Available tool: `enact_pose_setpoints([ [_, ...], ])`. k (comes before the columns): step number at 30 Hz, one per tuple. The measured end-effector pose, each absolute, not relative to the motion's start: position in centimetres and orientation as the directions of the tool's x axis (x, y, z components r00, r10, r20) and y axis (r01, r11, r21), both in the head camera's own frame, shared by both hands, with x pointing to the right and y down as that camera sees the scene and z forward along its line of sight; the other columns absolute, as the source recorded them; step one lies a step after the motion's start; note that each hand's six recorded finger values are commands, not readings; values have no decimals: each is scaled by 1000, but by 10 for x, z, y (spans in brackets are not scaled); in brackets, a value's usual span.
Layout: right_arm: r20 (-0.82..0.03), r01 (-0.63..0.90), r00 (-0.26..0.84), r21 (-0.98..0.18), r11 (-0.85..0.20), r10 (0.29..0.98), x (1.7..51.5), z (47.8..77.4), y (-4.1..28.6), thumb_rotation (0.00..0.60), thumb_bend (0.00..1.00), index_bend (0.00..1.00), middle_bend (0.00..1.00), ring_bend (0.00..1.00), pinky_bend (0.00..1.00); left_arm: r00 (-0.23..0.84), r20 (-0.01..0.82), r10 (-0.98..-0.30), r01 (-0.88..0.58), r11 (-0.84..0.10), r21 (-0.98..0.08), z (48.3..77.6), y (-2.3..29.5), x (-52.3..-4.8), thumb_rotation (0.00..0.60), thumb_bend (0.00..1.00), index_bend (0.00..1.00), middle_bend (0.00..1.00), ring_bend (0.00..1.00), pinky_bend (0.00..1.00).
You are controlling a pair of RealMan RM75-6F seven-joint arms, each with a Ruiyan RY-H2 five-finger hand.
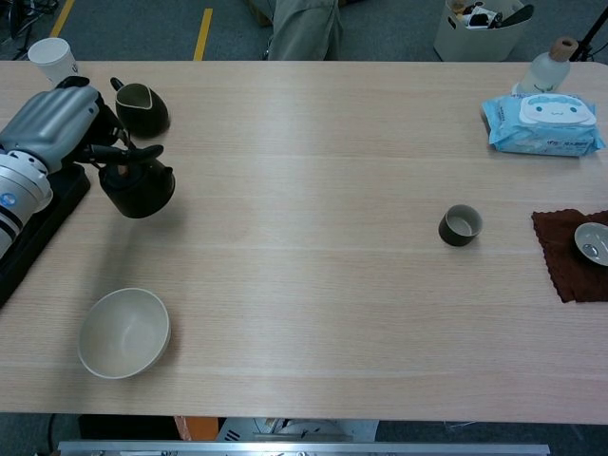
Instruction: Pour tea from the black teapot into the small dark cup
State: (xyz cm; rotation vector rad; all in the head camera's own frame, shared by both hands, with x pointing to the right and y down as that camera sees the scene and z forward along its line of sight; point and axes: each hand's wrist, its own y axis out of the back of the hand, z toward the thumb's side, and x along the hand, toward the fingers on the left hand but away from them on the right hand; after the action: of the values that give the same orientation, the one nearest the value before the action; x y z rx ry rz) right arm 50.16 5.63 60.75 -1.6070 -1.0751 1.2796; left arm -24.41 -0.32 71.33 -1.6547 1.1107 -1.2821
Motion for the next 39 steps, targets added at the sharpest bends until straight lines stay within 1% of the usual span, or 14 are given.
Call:
enact_pose_setpoints([
  [6, -301, 135, 128, -939, -318, 945, 501, 607, 56, 600, 67, 337, 325, 250, 284, 96, 286, -953, -185, -299, -936, 712, -7, -248, 356, 109, 1000, 987, 831, 15],
  [8, -302, 135, 128, -938, -319, 945, 501, 607, 57, 600, 67, 337, 325, 249, 283, 88, 276, -957, -181, -288, -940, 711, -8, -250, 367, 109, 1000, 989, 834, 15],
  [13, -305, 134, 130, -937, -321, 944, 500, 608, 57, 600, 67, 337, 325, 249, 283, 73, 267, -961, -186, -276, -943, 712, -9, -254, 363, 134, 1000, 997, 842, 15],
  [17, -305, 133, 132, -938, -322, 943, 499, 608, 57, 600, 66, 337, 325, 249, 283, 61, 263, -963, -198, -270, -942, 712, -10, -257, 305, 179, 1000, 1000, 846, 18],
  [21, -307, 132, 132, -937, -324, 943, 499, 608, 57, 600, 66, 337, 325, 249, 269, 48, 250, -967, -205, -254, -945, 711, -12, -259, 300, 192, 1000, 1000, 854, 40],
  [24, -306, 132, 133, -937, -323, 943, 498, 608, 57, 600, 67, 337, 325, 249, 266, 33, 235, -971, -220, -236, -946, 711, -13, -262, 305, 204, 1000, 1000, 864, 60],
  [28, -306, 132, 131, -937, -323, 943, 499, 608, 58, 600, 66, 337, 325, 249, 266, 16, 218, -976, -237, -215, -947, 710, -15, -265, 338, 233, 1000, 1000, 873, 75],
  [33, -306, 133, 129, -937, -323, 943, 499, 608, 58, 600, 66, 337, 326, 249, 266, 12, 214, -977, -235, -210, -949, 711, -15, -267, 340, 263, 1000, 1000, 874, 78],
  [37, -309, 131, 130, -936, -325, 942, 499, 608, 58, 600, 67, 337, 325, 249, 266, 11, 209, -978, -239, -205, -949, 711, -15, -268, 354, 301, 1000, 1000, 876, 86],
  [39, -309, 130, 131, -936, -326, 942, 499, 608, 58, 600, 66, 337, 325, 249, 266, 16, 205, -979, -238, -203, -950, 710, -15, -267, 370, 312, 1000, 1000, 877, 86],
])
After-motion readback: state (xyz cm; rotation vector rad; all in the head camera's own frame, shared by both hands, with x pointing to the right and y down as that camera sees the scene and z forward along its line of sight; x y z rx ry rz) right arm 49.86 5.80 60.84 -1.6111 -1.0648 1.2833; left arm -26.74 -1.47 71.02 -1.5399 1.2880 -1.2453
